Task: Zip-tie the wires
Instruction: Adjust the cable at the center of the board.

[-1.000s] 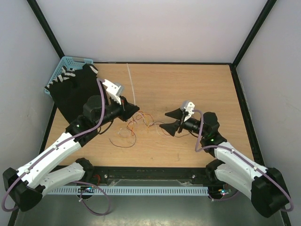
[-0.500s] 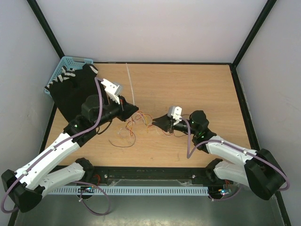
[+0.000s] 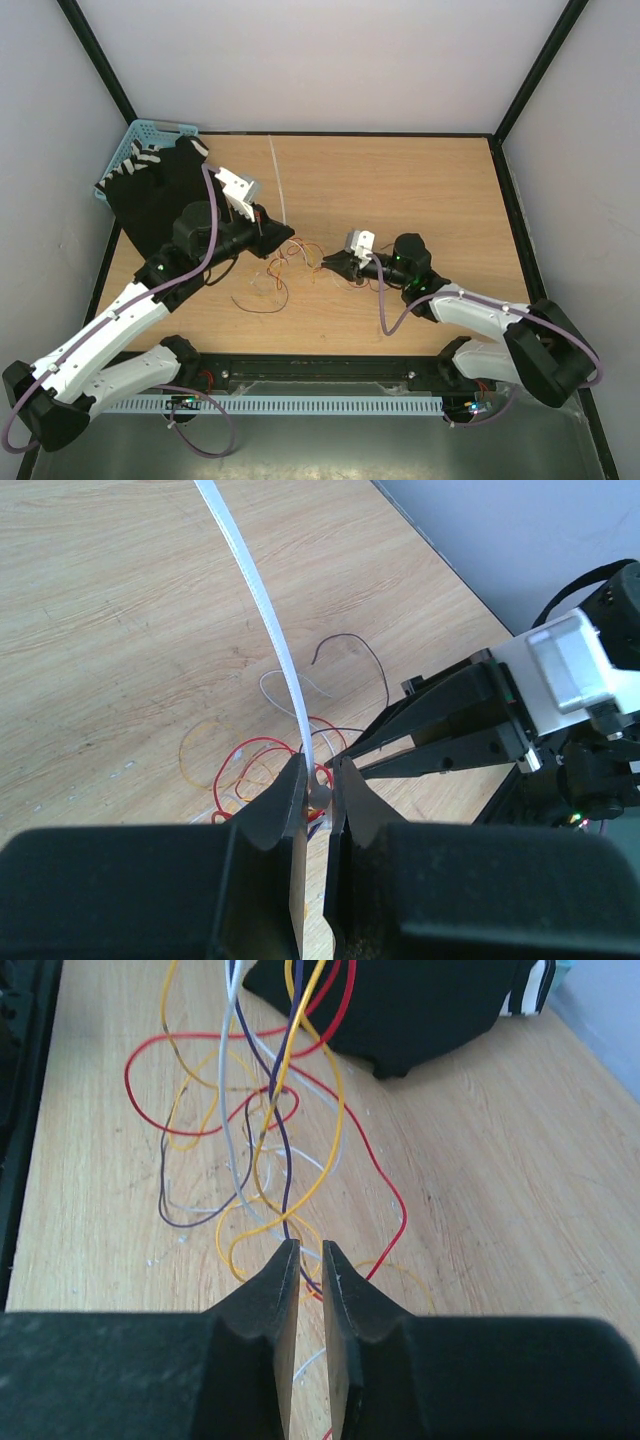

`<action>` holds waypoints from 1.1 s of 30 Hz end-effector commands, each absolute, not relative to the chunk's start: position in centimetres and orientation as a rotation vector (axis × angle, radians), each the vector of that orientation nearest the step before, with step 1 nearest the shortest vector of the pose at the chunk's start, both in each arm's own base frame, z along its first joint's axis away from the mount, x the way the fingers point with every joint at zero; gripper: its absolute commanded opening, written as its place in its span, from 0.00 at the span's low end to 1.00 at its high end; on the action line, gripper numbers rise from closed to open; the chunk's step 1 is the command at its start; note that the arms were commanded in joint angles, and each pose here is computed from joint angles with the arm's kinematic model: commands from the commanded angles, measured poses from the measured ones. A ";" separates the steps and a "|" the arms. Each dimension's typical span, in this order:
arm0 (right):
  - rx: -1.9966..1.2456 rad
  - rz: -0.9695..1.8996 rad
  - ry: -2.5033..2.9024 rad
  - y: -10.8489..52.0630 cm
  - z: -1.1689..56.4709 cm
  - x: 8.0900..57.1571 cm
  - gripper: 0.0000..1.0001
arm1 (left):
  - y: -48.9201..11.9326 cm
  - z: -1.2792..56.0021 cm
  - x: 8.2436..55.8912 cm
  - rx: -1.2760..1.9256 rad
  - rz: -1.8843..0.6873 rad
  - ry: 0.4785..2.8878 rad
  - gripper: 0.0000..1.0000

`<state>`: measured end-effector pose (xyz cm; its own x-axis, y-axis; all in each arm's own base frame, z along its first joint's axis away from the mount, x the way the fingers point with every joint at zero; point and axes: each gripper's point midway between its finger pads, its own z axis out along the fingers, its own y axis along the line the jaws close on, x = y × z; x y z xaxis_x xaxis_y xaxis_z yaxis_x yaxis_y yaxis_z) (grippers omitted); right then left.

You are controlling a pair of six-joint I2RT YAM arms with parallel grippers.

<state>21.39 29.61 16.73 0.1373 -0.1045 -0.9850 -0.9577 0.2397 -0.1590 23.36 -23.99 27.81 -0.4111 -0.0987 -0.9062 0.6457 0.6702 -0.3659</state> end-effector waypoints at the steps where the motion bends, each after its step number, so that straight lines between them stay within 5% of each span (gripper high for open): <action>1: -1.196 0.835 1.278 29.5 15.2 21.5 0.24 | -24.1 31.1 23.3 0.434 -0.910 1.736 0.03; 33: -1.202 0.735 1.259 29.9 14.4 22.8 0.33 | -24.5 31.0 23.2 0.422 -0.939 1.756 0.03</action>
